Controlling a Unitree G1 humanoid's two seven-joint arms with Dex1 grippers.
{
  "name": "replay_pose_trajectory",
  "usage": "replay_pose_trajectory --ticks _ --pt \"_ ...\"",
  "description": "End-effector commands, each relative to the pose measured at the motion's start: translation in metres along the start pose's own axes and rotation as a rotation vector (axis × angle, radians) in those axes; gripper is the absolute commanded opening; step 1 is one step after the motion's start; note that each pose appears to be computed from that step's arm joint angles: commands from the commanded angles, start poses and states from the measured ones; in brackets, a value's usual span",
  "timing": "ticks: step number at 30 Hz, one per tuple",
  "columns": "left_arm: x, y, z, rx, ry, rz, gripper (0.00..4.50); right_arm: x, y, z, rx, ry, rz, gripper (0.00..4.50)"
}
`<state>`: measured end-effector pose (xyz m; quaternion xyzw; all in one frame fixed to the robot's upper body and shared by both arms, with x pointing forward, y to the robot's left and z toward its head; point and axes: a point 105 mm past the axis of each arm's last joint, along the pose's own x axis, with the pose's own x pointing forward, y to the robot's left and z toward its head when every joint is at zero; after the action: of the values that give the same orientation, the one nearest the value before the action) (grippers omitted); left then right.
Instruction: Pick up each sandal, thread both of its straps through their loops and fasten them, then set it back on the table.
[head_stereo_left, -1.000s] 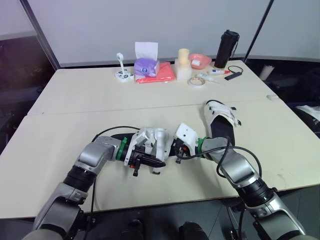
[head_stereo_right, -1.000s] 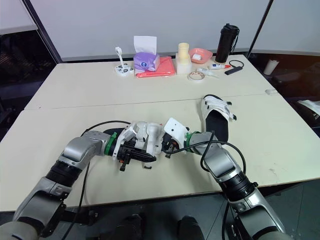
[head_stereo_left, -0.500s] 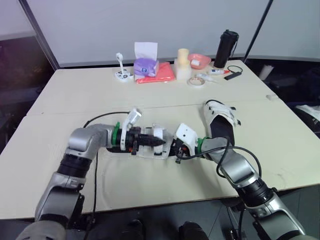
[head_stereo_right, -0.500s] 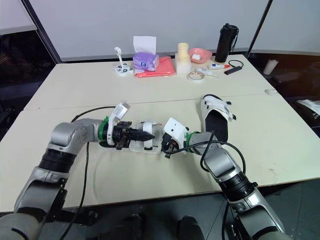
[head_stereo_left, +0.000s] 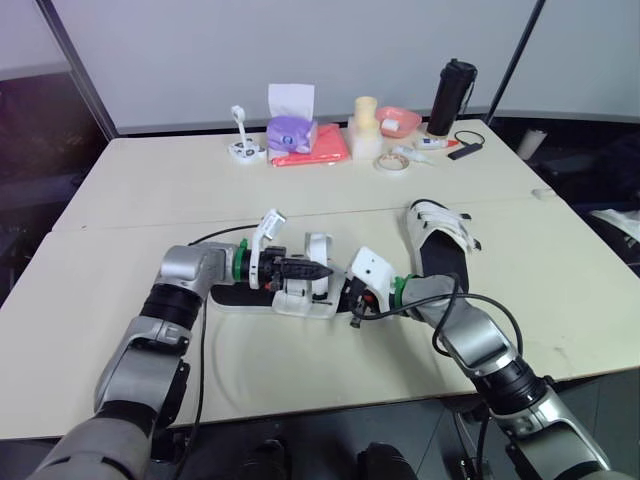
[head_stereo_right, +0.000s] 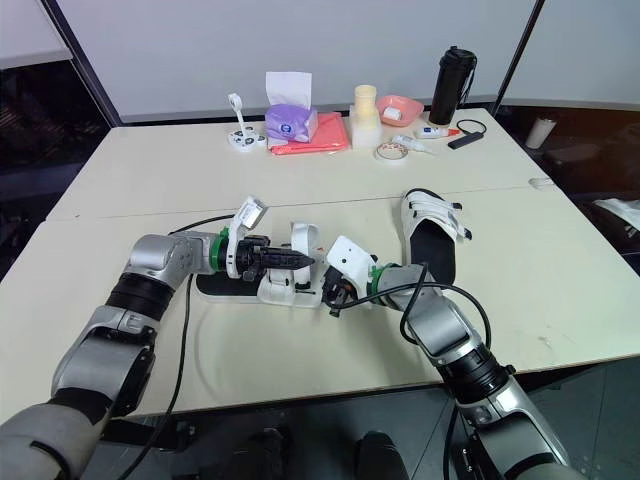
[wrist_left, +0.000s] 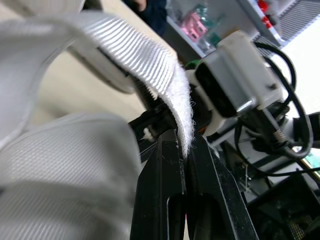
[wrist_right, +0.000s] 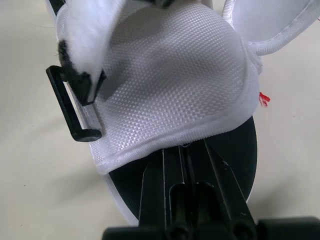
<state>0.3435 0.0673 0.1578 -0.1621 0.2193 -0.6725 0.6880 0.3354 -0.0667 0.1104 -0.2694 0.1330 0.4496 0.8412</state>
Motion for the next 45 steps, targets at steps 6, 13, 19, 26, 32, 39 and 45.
replay_pose_trajectory --ticks 6,13,19,26,32,39,45 --pt "0.006 -0.005 0.001 0.054 0.030 -0.026 0.03 -0.001 0.004 -0.001 0.001 0.008 0.004 0.00" --pt "0.012 0.000 -0.007 0.102 0.068 -0.009 0.03 0.000 0.004 0.001 -0.001 0.001 0.006 0.00" --pt "0.012 -0.002 -0.008 0.085 0.068 -0.033 0.03 -0.001 0.005 -0.001 0.002 0.008 0.006 0.00" --pt "0.009 -0.010 -0.002 0.043 0.057 -0.078 0.03 -0.001 0.005 -0.001 0.000 0.008 0.006 0.00" --pt "0.006 -0.006 -0.008 0.057 0.089 -0.060 0.03 0.000 0.005 0.000 -0.001 0.005 0.007 0.00" --pt "0.004 0.007 -0.028 0.179 0.196 -0.001 0.03 0.000 0.006 0.000 -0.002 0.006 0.007 0.00" --pt "0.004 0.013 -0.034 0.249 0.218 0.019 0.03 0.000 0.006 -0.001 0.000 0.007 0.008 0.00"
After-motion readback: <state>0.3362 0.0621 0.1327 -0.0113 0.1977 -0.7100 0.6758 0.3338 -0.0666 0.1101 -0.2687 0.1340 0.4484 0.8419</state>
